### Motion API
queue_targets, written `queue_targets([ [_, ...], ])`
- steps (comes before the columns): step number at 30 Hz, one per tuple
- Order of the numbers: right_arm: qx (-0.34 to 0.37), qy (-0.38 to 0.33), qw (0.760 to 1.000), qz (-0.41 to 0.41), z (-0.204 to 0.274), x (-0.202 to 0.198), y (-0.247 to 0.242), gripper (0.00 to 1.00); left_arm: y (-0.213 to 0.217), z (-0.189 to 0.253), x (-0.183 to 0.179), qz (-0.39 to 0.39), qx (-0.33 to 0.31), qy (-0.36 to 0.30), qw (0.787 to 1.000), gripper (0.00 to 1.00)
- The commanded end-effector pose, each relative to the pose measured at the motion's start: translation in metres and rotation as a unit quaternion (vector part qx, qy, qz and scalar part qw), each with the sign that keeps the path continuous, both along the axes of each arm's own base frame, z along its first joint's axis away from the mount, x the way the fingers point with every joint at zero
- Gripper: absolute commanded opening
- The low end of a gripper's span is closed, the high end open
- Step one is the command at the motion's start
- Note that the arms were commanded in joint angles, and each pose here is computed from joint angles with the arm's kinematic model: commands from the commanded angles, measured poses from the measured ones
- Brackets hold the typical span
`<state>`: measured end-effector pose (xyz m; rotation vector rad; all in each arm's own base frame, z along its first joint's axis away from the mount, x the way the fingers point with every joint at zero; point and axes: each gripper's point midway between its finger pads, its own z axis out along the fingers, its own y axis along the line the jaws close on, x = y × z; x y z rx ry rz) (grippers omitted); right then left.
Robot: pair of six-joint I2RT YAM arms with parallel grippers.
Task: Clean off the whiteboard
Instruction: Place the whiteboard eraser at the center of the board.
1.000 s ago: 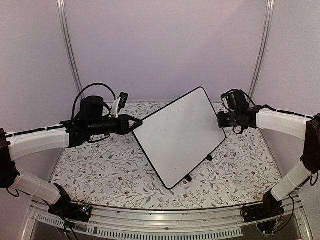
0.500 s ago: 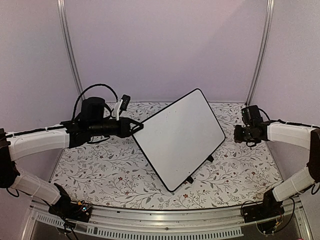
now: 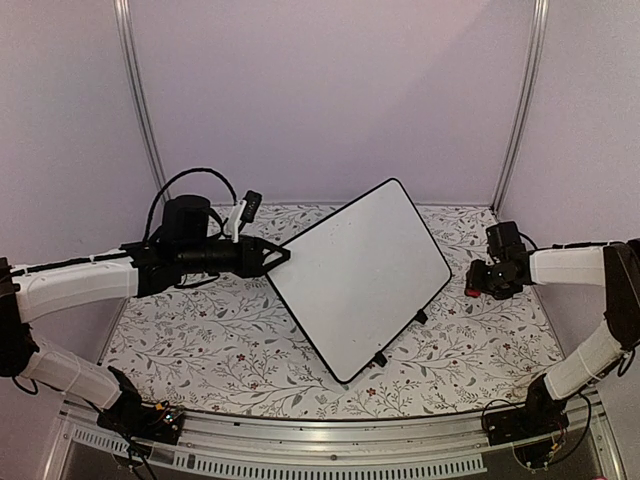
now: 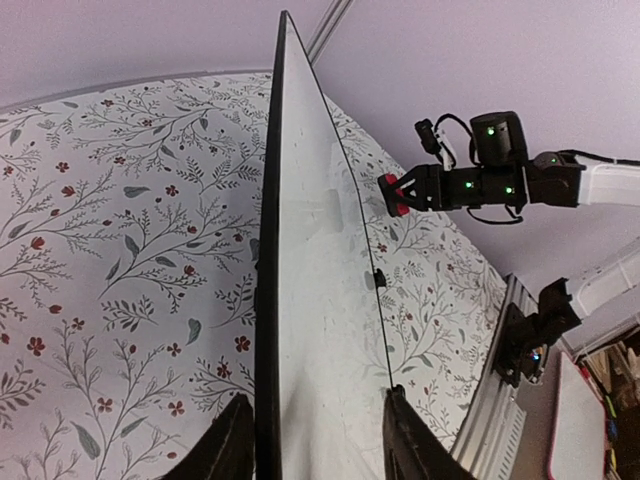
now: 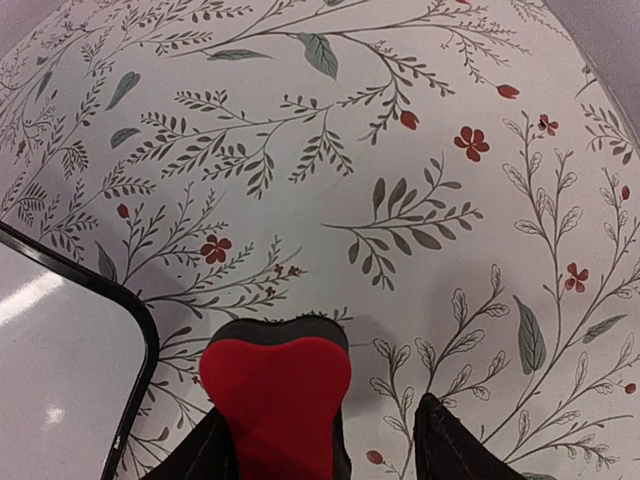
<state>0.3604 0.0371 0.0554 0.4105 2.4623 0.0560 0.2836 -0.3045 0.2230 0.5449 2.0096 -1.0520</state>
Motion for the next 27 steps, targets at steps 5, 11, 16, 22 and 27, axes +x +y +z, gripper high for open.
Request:
queue_targets([
  [5, 0.012, 0.008, 1.000, -0.009, -0.019, 0.007, 0.000, 0.61, 0.007, 0.009, -0.001, 0.007, -0.011, -0.013, 1.000, 0.47],
  [11, 0.014, 0.011, 1.000, -0.022, -0.025, 0.027, 0.001, 0.62, 0.006, 0.008, -0.001, 0.004, -0.012, -0.012, 1.000, 0.48],
  [16, 0.046, 0.021, 0.999, -0.020, -0.036, 0.046, 0.014, 0.62, 0.005, 0.008, -0.002, 0.003, -0.012, -0.011, 1.000, 0.48],
  [22, 0.083, 0.004, 0.996, -0.035, -0.028, 0.063, 0.022, 0.63, 0.005, 0.007, -0.002, 0.001, -0.012, -0.010, 1.000, 0.48],
  [27, 0.120, -0.008, 0.992, -0.045, -0.021, 0.067, 0.023, 0.63, 0.005, 0.009, -0.003, 0.001, -0.014, -0.012, 1.000, 0.48],
])
